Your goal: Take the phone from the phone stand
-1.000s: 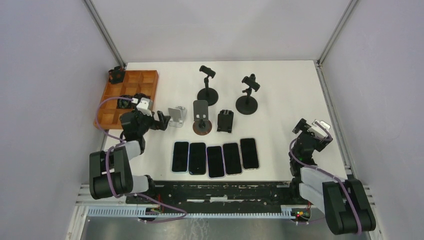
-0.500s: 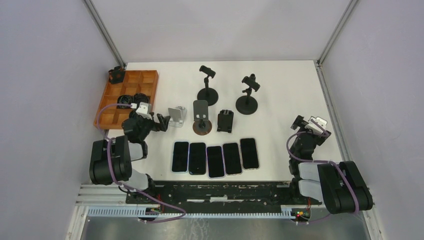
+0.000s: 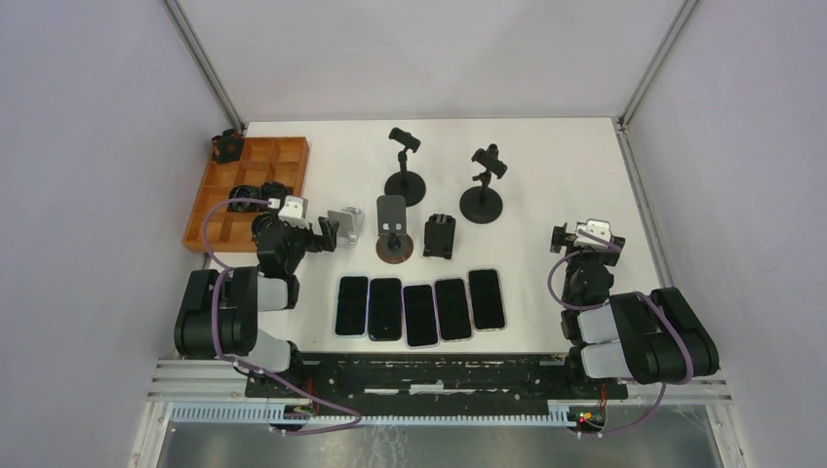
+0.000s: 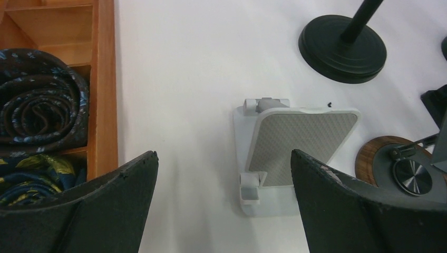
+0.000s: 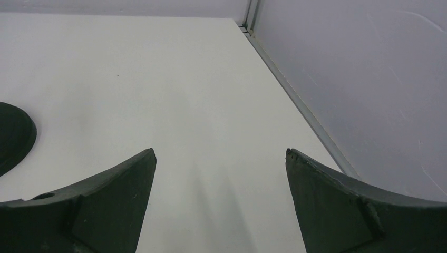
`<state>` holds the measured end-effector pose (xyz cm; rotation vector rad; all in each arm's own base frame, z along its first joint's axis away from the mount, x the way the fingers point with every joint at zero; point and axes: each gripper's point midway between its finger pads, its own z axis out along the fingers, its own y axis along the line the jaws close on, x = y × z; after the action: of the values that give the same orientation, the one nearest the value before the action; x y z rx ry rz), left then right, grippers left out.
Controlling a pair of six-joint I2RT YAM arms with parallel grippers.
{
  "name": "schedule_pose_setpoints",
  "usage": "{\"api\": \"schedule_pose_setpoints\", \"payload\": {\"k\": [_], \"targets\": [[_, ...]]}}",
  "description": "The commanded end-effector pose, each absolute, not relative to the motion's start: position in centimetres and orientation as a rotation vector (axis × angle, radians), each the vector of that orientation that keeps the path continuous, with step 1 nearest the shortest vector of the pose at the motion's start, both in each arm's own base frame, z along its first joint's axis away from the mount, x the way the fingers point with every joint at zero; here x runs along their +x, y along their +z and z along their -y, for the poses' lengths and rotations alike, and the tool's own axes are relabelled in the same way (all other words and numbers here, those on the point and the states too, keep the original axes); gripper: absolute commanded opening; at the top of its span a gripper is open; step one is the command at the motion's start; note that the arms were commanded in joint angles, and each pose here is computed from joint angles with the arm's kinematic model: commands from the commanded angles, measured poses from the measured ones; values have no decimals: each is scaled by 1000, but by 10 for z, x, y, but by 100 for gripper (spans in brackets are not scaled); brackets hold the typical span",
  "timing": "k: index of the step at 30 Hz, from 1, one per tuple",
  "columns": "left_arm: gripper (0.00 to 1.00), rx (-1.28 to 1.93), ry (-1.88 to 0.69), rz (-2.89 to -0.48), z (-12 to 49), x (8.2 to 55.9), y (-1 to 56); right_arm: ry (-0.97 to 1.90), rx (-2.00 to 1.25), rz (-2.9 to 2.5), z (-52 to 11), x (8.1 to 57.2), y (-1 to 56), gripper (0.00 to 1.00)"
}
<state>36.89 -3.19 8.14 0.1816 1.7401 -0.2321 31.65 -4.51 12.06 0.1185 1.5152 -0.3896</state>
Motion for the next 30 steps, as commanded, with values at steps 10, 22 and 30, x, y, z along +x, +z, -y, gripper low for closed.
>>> {"api": "schedule_pose_setpoints", "payload": {"k": [10, 22, 30], "targets": [[100, 164, -135, -1712, 18, 379, 92, -417, 69, -1618, 48, 287, 85, 98], [100, 161, -133, -1709, 17, 379, 92, -417, 69, -1617, 48, 287, 86, 98], [100, 158, -124, -1730, 17, 382, 88, -418, 69, -1618, 48, 287, 85, 98]]}}
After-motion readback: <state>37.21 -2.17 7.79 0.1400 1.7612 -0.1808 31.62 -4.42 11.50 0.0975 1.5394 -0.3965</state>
